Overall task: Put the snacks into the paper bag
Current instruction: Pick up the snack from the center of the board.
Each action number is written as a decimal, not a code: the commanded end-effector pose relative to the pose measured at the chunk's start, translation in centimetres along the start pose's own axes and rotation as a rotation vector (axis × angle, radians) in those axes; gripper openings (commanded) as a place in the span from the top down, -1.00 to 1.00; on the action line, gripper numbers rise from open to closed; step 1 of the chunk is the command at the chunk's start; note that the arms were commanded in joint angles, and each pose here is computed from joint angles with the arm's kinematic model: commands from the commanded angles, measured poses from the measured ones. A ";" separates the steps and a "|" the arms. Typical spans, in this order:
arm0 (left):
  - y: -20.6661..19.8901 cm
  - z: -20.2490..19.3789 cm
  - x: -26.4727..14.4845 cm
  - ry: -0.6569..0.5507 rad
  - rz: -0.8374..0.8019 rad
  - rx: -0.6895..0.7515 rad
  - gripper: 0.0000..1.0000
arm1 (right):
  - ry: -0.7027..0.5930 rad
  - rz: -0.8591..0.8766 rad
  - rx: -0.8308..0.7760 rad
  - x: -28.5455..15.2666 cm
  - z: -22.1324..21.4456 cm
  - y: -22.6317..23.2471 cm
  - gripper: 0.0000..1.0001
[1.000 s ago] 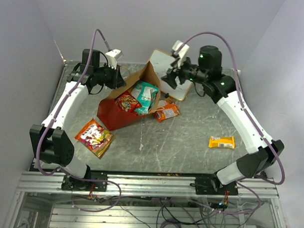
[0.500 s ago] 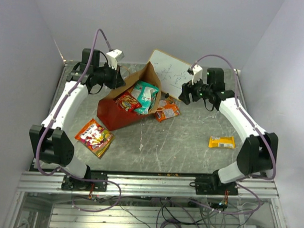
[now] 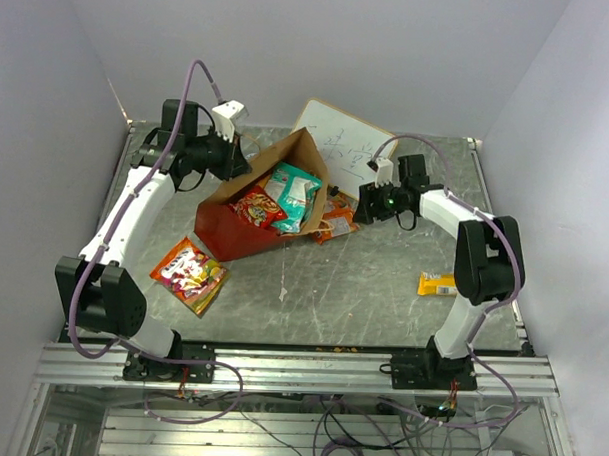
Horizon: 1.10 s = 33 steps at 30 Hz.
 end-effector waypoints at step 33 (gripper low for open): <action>-0.4 0.7 -0.3 -0.012 -0.037 0.039 0.86 | 0.023 0.119 0.097 2.8 -1.0 -1.4 0.82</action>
Point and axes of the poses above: each gripper's point midway between its finger pads, its own x axis out along the fingers, its own y axis along the line the jaws close on, z = x × y, the point moved 5 cm from there along -x, back along the fingers, and after that the axes turned 10 degrees about -x, right-handed, at the moved point
